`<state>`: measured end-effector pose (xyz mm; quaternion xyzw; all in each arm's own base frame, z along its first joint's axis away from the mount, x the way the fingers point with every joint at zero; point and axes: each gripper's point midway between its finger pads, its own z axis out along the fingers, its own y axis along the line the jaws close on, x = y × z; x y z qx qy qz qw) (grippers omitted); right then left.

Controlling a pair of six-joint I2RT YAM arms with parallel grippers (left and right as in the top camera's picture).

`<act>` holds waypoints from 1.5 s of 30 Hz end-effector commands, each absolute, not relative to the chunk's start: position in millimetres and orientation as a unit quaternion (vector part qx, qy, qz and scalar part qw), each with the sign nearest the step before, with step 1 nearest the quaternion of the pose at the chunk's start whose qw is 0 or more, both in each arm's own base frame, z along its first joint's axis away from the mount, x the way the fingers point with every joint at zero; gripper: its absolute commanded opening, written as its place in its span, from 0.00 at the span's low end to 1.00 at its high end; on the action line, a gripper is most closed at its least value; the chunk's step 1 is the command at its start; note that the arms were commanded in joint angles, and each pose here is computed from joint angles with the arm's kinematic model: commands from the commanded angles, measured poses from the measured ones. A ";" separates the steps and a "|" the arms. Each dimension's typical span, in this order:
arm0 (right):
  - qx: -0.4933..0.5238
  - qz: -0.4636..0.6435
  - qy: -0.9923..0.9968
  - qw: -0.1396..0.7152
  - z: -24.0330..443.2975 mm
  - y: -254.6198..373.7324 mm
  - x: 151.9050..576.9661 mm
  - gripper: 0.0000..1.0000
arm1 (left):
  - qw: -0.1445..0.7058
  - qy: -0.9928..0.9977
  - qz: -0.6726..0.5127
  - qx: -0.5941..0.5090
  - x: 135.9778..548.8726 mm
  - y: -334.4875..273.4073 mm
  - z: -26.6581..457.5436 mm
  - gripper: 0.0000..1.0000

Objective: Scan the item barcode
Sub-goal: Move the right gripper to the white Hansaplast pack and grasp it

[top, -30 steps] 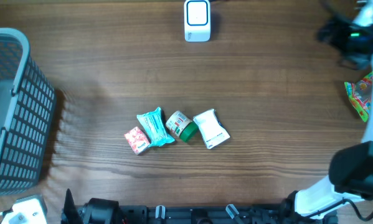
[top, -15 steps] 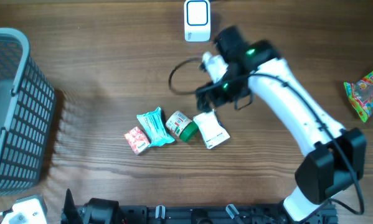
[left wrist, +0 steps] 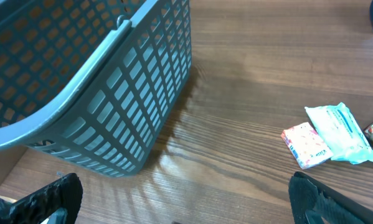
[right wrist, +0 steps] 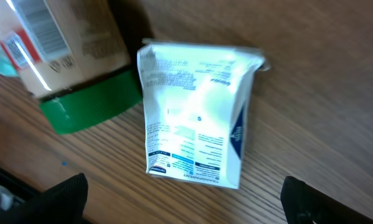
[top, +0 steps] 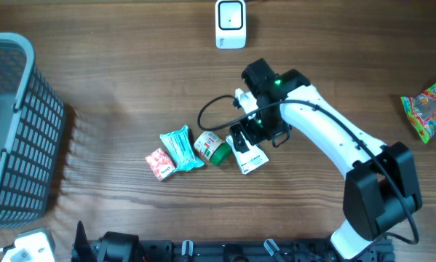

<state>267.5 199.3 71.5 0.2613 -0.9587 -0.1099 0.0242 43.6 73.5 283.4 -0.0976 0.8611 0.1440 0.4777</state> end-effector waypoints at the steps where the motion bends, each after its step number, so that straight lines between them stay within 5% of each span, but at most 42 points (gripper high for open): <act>1: 0.300 -0.093 -0.949 0.025 50.6 204.5 254.2 1.00 | 0.483 0.859 0.138 -0.102 42.4 72.4 283.0 1.00; 10: 0.393 0.020 -0.918 -0.059 40.4 222.3 265.7 1.00 | 0.483 0.859 0.138 -0.102 42.4 72.4 283.0 1.00; 38: 0.299 0.000 -0.954 -0.022 -15.9 218.8 282.7 0.99 | 0.483 0.859 0.138 -0.102 42.4 72.4 282.9 1.00; 42: 0.297 -0.019 -0.955 -0.015 -15.9 221.5 280.8 0.78 | 0.483 0.859 0.138 -0.102 42.4 72.4 283.0 1.00; 45: 0.291 -0.019 -0.956 -0.015 -15.8 221.5 280.5 0.74 | 0.483 0.859 0.138 -0.102 42.4 72.4 283.0 1.00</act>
